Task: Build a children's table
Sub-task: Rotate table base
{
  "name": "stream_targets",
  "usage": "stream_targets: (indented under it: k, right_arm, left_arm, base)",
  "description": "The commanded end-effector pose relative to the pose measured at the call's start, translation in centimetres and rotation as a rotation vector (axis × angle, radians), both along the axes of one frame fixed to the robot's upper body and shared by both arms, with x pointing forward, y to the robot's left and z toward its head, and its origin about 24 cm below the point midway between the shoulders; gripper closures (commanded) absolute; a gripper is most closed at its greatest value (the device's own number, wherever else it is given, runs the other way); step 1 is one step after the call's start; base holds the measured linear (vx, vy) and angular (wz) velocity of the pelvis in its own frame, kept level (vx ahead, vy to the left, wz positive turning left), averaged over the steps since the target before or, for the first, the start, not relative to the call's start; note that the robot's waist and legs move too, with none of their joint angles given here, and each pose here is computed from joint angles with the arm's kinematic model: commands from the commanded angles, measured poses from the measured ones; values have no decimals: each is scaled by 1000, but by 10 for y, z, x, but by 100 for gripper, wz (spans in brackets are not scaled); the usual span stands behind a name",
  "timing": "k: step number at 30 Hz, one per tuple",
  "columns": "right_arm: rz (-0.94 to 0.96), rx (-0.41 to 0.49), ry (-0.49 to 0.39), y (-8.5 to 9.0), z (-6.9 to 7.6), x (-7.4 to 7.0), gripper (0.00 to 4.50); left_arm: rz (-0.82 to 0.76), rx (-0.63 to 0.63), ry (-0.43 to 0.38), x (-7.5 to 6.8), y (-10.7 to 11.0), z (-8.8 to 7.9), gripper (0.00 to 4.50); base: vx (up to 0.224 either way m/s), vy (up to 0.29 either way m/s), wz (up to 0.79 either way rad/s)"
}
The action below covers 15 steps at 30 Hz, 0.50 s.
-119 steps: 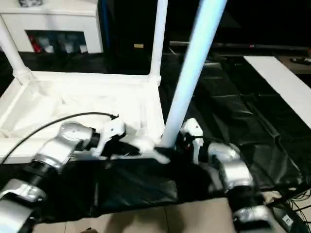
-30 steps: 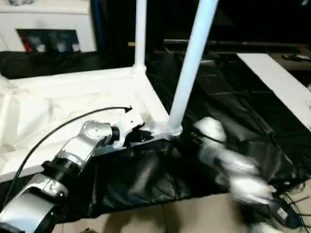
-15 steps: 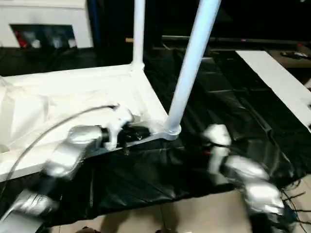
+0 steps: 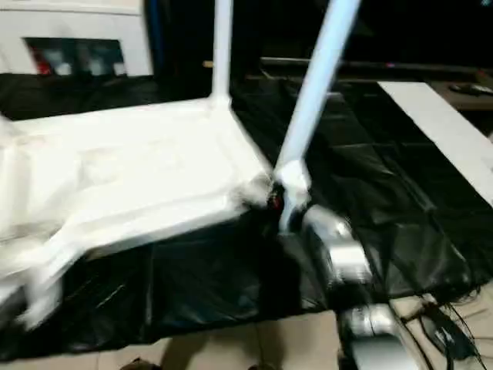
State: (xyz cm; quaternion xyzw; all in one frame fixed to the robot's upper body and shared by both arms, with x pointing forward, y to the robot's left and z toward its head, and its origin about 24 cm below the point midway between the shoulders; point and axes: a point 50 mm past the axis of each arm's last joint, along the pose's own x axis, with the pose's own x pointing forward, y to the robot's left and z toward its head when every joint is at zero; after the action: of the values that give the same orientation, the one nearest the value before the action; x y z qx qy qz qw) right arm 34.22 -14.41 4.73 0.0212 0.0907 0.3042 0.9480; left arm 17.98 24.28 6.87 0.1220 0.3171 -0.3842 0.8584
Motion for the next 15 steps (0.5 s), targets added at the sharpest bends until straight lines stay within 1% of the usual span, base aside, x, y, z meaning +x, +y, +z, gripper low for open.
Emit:
stream_targets:
  k: [1, 3, 4, 5, 6, 8, 9, 10, 11, 12, 13, 14, 15]
  right_arm:
    - [-75, 5, -7, -9, 2, 5, 70]
    - [-93, 16, -14, -9, 4, 8, 70]
    - [-94, 13, -23, -8, 5, 9, 70]
    - [-93, 14, -30, -7, 7, 10, 70]
    - [-92, 14, -36, -6, 8, 10, 70]
    - [-98, 13, -45, -6, 7, 11, 70]
    - [-112, 12, -52, -6, 7, 13, 70]
    - [-125, 9, -57, -7, 6, 14, 70]
    - [-126, 9, -58, -7, 6, 14, 70]
    - [-136, 10, -60, -8, 5, 14, 70]
    - [-139, 9, -62, -8, 4, 13, 70]
    - [-138, 8, -63, -8, 4, 13, 70]
    - [-109, 27, -62, -5, 3, 10, 70]
  left_arm:
    - [28, 49, -48, 3, 5, 7, 228]
    - [85, 88, -71, 7, 11, 8, 210]
    - [111, 105, -90, 10, 13, 10, 210]
    - [149, 119, -119, 14, 16, 12, 201]
    - [174, 127, -139, 17, 17, 13, 182]
    - [222, 143, -187, 21, 21, 16, 172]
    - [266, 172, -237, 22, 26, 19, 168]
    - [296, 180, -264, 22, 29, 20, 158]
    - [298, 181, -268, 22, 29, 20, 145]
    - [318, 181, -304, 21, 30, 22, 133]
    - [340, 166, -337, 21, 30, 24, 133]
    - [350, 159, -349, 21, 30, 25, 128]
    - [362, 128, -395, 18, 30, 28, 122]
  base:
    - [0, 0, 0]
    - [0, 0, 0]
    - [0, 0, 0]
    - [0, 0, 0]
    - [0, 0, 0]
    - [0, 0, 0]
    - [0, 0, 0]
    - [0, 0, 0]
    - [0, 0, 0]
    - [0, 0, 0]
    - [0, 0, 0]
    - [0, 0, 0]
    - [0, 0, 0]
